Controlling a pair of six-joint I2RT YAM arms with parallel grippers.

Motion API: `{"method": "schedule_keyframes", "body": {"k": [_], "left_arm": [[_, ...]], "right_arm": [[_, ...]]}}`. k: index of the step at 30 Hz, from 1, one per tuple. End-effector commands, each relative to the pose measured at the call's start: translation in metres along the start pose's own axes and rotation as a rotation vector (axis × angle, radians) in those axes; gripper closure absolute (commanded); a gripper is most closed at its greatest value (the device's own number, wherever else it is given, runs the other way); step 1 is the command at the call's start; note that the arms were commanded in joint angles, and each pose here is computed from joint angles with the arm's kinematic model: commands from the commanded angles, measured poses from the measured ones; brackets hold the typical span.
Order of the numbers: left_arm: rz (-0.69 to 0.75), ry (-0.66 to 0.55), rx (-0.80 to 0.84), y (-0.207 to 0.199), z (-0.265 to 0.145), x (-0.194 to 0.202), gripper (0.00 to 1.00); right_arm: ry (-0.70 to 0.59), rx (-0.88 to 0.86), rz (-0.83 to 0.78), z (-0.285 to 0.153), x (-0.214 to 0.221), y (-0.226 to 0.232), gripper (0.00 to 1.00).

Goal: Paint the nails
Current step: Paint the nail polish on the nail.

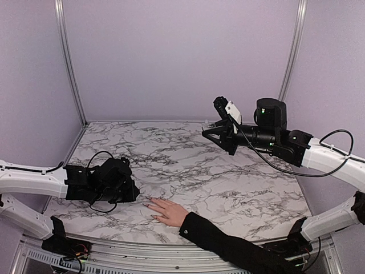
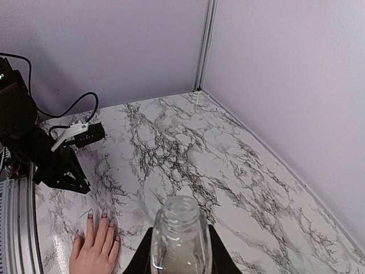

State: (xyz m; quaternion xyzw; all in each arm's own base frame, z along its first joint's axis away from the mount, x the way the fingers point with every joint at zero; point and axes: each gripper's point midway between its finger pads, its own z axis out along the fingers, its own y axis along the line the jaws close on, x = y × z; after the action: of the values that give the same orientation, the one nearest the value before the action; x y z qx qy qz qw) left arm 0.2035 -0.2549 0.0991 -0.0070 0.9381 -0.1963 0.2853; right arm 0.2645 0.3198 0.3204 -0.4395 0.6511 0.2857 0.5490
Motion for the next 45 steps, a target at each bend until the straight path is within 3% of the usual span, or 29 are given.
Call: {"method": "schedule_keyframes", "body": {"k": [1,15,45], "left_arm": [[0.078,0.037,0.039,-0.023,0.011,0.003,1.0],[0.114,0.078,0.02,-0.028,0.025,0.01,1.0],[0.065,0.09,-0.114,0.003,0.029,0.016,1.0]], "right_arm": [[-0.039,0.004,-0.013,-0.002,-0.016,-0.003,1.0],[-0.036,0.002,-0.013,-0.002,-0.017,-0.003,1.0],[-0.034,0.004,-0.016,-0.004,-0.016,-0.003,1.0]]}}
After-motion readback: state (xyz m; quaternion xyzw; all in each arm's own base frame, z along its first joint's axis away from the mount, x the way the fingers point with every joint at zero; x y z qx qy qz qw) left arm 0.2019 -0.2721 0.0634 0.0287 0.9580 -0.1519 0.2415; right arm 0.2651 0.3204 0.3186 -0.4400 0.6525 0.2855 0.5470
